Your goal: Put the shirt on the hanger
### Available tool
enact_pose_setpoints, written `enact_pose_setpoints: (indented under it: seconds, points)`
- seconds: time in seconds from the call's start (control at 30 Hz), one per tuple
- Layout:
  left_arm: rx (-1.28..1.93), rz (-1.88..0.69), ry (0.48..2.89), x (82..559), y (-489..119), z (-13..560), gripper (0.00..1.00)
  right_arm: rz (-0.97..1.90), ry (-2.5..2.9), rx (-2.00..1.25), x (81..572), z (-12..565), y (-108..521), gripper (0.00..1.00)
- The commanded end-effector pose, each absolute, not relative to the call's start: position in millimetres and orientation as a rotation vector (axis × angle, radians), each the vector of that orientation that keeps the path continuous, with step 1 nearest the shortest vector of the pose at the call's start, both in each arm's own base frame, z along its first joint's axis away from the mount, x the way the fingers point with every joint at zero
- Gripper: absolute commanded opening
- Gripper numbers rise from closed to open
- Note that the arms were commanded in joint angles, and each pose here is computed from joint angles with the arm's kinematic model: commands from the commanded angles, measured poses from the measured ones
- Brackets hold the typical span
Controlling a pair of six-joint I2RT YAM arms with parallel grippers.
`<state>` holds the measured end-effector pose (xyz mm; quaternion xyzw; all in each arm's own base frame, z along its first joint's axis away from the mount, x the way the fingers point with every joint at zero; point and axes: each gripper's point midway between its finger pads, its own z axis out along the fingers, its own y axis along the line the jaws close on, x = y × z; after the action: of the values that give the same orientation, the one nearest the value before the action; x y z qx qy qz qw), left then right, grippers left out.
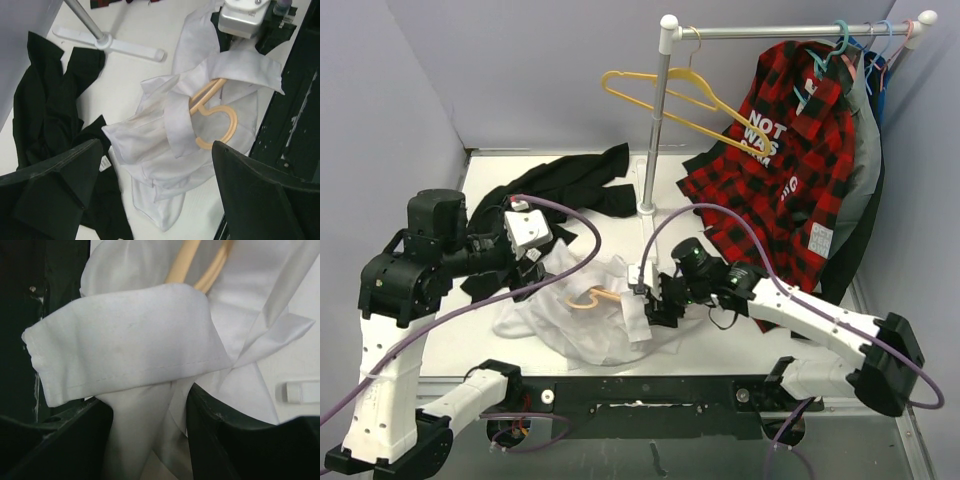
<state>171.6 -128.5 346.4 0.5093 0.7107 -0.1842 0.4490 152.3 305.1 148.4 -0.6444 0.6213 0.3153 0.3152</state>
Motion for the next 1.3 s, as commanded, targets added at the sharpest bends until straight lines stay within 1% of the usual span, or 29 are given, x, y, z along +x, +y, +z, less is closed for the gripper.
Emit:
enact_pose_setpoints:
  seconds: [0.0,0.07,0.17,0.2,0.27,0.3,0.37,0.47,0.57,0.67,0.77,0.87,1.0,1.27]
  points:
    - [1.175,-0.574,1.656,180.8,-149.6,381.4,0.92,0.661,1.615,-1.706,157.3,161.5,276.8,0.0]
    - [1.196,-0.598,1.682,181.8,-150.7,369.5,0.93,0.607,1.603,-1.698,160.6,166.9,269.6,0.0]
    - [1.317,-0.618,1.769,183.6,-140.2,313.7,0.91,0.53,1.572,-1.673,166.9,175.1,260.7,0.0]
    - [1.348,-0.653,1.78,182.9,-135.4,297.9,0.89,0.518,1.555,-1.679,166.3,176.1,258.6,0.0]
    - [1.368,-0.764,1.734,180.6,-128.7,284.0,0.89,0.516,1.527,-1.697,163.0,176.6,255.5,0.0]
    - [1.342,-0.794,1.718,186.3,-120.6,280.4,0.89,0.519,1.517,-1.701,161.1,176.6,254.7,0.0]
    - [1.388,-0.783,1.609,194.7,-115.2,280.1,0.89,0.529,1.5,-1.72,157.0,175.6,253.0,0.0]
    - [1.409,-0.744,1.568,222.0,-109.0,275.7,0.9,0.583,1.474,-1.767,146.0,173.2,253.5,0.0]
    - [1.457,-0.73,1.492,239.6,-110.3,274.8,0.92,0.63,1.451,-1.809,137.0,172.3,254.3,0.0]
    - [1.541,-0.733,1.426,246.7,-119.5,270.2,0.93,0.662,1.457,-1.825,132.1,174.6,255.5,0.0]
    - [1.657,-0.708,1.359,248.5,-127.3,253.8,0.94,0.69,1.475,-1.847,128.3,175.4,255.9,0.0]
    - [1.736,-0.622,1.288,259.0,-131.3,237.0,0.96,0.697,1.493,-1.854,127.9,174.9,256.2,0.0]
    - [1.753,-0.491,1.151,282.1,-139.6,234.1,0.97,0.729,1.498,-1.84,125.8,176.2,260.5,0.0]
    - [1.878,-0.563,1.052,284.5,-168.0,210.9,0.93,0.796,1.493,-1.813,121.3,180.9,271.3,0.0]
